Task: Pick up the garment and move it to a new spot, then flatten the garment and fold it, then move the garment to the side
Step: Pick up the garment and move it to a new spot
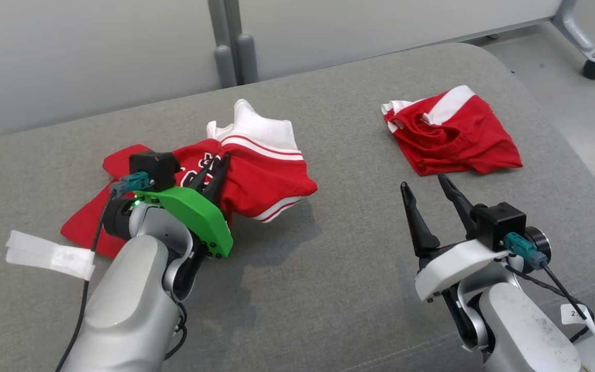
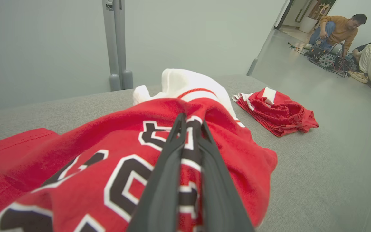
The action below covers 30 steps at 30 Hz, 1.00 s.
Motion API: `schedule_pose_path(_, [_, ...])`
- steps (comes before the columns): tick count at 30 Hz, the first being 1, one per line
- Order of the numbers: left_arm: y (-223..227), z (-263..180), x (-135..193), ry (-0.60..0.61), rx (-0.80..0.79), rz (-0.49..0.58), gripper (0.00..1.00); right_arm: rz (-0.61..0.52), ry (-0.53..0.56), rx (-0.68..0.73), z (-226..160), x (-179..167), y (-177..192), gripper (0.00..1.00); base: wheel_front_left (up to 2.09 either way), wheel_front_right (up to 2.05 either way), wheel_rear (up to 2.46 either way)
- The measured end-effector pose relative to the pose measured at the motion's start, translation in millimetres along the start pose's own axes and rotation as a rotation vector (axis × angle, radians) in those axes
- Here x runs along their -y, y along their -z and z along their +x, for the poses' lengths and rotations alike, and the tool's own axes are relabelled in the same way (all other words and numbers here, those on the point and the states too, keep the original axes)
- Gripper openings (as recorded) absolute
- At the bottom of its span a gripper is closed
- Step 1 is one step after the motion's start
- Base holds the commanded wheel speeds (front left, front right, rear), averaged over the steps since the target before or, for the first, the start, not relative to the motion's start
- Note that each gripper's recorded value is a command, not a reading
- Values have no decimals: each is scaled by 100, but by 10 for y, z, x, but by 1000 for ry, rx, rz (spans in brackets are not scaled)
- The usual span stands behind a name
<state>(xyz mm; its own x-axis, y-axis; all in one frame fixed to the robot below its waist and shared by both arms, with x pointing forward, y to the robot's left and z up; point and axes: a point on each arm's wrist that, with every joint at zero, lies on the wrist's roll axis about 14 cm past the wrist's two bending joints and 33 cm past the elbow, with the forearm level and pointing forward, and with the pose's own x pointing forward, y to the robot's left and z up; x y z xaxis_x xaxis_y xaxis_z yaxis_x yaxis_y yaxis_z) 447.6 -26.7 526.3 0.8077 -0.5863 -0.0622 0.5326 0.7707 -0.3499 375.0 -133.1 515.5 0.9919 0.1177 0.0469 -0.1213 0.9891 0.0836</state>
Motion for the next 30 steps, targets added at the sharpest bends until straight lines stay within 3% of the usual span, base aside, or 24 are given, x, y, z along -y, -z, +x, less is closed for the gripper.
schedule_pose_path(6, [248, 179, 354, 84, -63, -11, 0, -2, 50, 3, -89, 162, -23, 100, 0, 0, 0])
schedule_pose_path(7, [297, 203, 387, 88, -76, -25, 13, -3, 56, 5, -92, 190, -32, 100, 0, 0, 0])
schedule_pose_path(8, [331, 228, 408, 90, -78, -26, 93, -5, 62, 5, -97, 218, -34, 100, 0, 0, 0])
schedule_pose_path(9, [356, 253, 429, 92, -78, -25, 100, -6, 71, 3, -103, 247, -30, 100, 0, 0, 0])
schedule_pose_path(18, [434, 420, 635, 162, -61, -55, 100, -13, 133, -39, -89, 467, 110, 100, 0, 0, 0])
schedule_pose_path(30, [359, 239, 254, 37, -1, 19, 100, -2, 68, -76, 22, 290, 263, 100, 0, 0, 0])
